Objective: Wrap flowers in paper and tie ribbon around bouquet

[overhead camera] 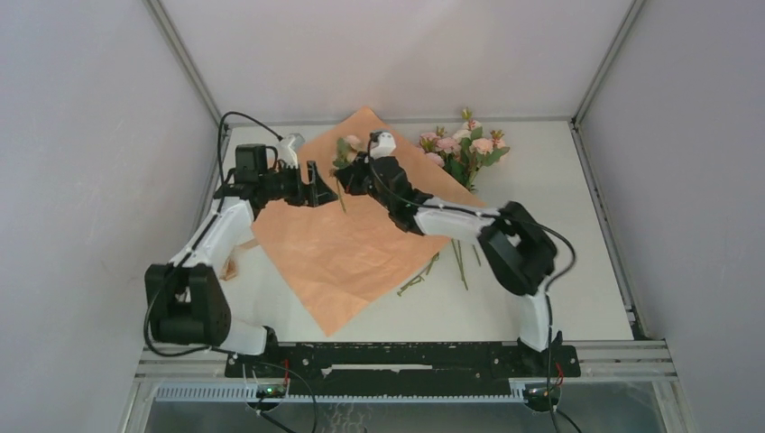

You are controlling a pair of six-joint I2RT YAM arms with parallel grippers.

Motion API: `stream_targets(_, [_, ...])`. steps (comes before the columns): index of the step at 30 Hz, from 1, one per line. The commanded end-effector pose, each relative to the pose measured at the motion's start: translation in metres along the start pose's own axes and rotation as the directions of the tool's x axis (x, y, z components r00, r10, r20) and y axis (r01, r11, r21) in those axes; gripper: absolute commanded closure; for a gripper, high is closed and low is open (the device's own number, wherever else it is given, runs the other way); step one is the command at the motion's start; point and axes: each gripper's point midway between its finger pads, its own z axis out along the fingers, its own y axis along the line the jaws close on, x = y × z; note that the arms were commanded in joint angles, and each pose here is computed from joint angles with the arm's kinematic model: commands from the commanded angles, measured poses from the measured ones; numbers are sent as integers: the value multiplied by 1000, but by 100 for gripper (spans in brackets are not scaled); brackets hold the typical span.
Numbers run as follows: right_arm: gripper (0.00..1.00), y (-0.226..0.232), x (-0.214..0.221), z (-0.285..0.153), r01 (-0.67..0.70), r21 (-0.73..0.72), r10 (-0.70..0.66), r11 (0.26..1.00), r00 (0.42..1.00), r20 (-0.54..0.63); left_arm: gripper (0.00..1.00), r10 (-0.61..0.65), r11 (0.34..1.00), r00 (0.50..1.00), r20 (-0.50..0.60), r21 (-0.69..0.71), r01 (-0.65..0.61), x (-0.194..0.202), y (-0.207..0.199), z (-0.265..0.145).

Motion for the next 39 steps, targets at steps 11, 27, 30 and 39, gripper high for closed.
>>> stream_targets(11, [55,-41,88,28,220,-67,-226,973,873,-433,15,-44,986,945,-324,-167,-12,82,76,4])
stream_targets(27, [43,-296,-54,-187,252,610,125,751,853,-506,12,87,938,916,-391,-278,-207,94,84,-39])
stream_targets(30, [43,-322,-49,-185,254,589,133,767,835,-534,12,77,935,910,-407,-286,-207,102,85,-43])
stream_targets(39, [39,-352,-15,-151,253,549,181,797,766,-616,12,48,938,903,-428,-292,-188,114,85,-44])
